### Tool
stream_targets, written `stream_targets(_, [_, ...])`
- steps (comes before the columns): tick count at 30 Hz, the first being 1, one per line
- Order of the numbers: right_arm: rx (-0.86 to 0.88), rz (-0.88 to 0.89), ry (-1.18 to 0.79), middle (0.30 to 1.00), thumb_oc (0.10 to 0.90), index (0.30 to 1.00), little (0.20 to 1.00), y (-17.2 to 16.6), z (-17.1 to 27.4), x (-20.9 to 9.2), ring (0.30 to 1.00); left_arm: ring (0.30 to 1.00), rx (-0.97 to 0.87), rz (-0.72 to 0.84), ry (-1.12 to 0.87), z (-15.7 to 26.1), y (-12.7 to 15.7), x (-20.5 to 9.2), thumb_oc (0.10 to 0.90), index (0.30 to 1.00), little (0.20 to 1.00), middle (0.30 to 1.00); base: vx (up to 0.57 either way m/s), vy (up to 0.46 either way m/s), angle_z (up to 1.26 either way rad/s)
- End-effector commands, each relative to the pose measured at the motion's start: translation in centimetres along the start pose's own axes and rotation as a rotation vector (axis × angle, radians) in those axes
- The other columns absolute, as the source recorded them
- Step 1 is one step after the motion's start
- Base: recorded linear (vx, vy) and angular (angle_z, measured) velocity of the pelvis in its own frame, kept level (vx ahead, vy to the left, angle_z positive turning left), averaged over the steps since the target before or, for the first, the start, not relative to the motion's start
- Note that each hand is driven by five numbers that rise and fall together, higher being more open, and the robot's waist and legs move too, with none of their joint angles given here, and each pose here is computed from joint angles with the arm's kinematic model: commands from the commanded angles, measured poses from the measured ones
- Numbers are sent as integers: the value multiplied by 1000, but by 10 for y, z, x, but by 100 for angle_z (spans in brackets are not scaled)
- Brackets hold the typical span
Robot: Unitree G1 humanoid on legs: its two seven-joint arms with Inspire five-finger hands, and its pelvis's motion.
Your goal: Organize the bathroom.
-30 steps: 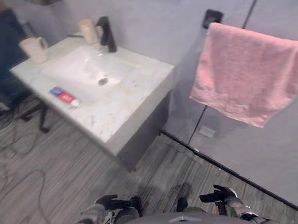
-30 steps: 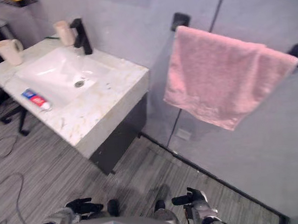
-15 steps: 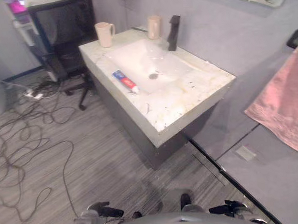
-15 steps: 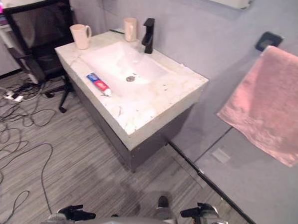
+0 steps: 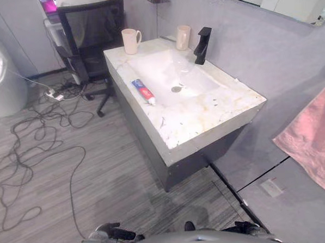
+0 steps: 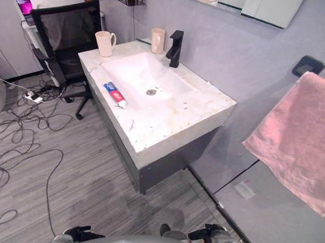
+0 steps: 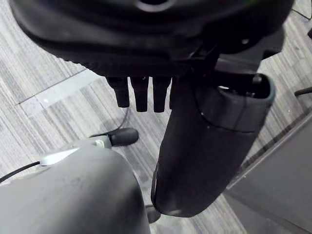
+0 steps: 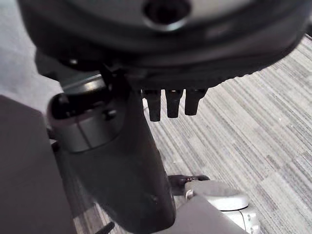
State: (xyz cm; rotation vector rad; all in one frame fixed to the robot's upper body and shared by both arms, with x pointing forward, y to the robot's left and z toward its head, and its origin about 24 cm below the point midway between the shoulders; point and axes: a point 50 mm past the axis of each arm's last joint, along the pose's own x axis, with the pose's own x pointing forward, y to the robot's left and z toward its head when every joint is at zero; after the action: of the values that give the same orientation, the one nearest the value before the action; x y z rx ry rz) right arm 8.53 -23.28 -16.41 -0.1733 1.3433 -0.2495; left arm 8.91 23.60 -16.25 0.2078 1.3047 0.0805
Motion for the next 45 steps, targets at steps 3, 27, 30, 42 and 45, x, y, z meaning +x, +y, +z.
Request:
stream_targets(3, [-55, -47, -26, 900, 800, 900, 900, -22, 15, 1, 900, 900, -18, 30, -123, 34, 3, 1, 800, 900, 900, 900, 23, 77, 19])
stream_targets(27, [9, -112, -5, 900, 800, 900, 900, -37, 34, 0, 900, 900, -18, 4, -195, 63, -7, -1, 800, 900, 900, 900, 100, 321, 35])
stream_targets(30, [-13, -94, -22, 900, 800, 900, 900, -38, 34, 0, 900, 900, -9, 14, -184, 62, -5, 0, 800, 900, 900, 900, 138, 482, 3])
stream_targets(42, [-9, -41, 61, 900, 800, 900, 900, -18, 6, 1, 900, 900, 44, 13, -244, 94, -16, -4, 800, 900, 900, 900, 205, 189, 30])
stream_targets(45, [0, -36, 80, 900, 800, 900, 900, -17, 1, 1, 900, 900, 38, 10, -257, 100, -19, -5, 800, 900, 900, 900, 192, 65, 61])
